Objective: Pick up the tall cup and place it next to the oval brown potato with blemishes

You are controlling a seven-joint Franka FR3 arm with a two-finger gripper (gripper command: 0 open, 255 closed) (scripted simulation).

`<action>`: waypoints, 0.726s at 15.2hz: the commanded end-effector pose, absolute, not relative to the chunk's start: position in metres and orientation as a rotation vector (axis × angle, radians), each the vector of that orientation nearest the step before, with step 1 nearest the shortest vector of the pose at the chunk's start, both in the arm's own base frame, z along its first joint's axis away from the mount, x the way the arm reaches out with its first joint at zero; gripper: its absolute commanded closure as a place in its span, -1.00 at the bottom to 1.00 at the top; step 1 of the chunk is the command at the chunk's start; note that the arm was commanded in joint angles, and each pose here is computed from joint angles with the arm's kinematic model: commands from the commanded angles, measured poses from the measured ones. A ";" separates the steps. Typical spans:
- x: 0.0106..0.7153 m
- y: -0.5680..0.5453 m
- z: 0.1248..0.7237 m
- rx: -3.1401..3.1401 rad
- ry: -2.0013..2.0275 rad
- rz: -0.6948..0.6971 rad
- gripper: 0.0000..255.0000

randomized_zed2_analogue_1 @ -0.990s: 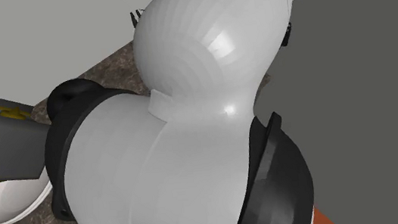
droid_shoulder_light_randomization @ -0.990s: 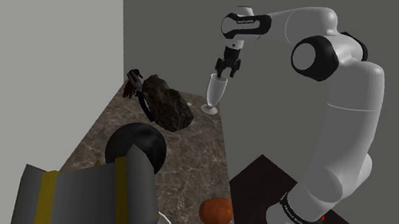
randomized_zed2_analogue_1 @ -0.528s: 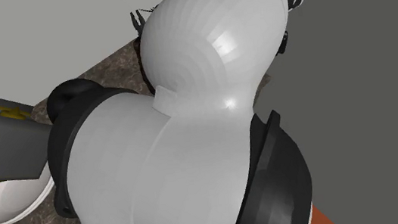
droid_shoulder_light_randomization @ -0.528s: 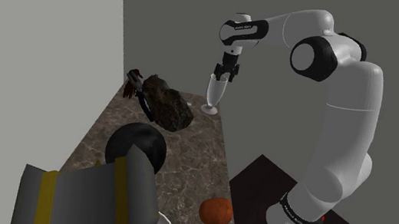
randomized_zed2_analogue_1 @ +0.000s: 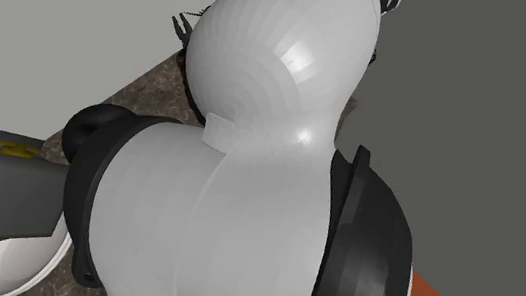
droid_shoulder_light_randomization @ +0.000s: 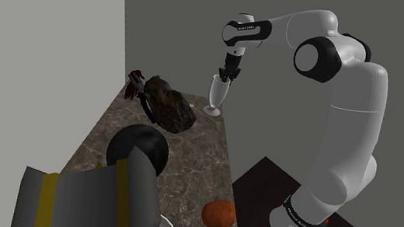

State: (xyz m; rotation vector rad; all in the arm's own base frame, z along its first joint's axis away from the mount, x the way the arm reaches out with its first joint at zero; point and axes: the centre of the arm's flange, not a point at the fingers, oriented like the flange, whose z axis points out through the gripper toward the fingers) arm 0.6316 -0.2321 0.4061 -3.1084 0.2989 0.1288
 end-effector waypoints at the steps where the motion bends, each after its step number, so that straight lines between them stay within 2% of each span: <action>1: 0.632 -0.232 0.406 -3.108 0.299 0.129 1.00; 11: 0.632 -0.232 0.422 -3.108 0.299 0.129 1.00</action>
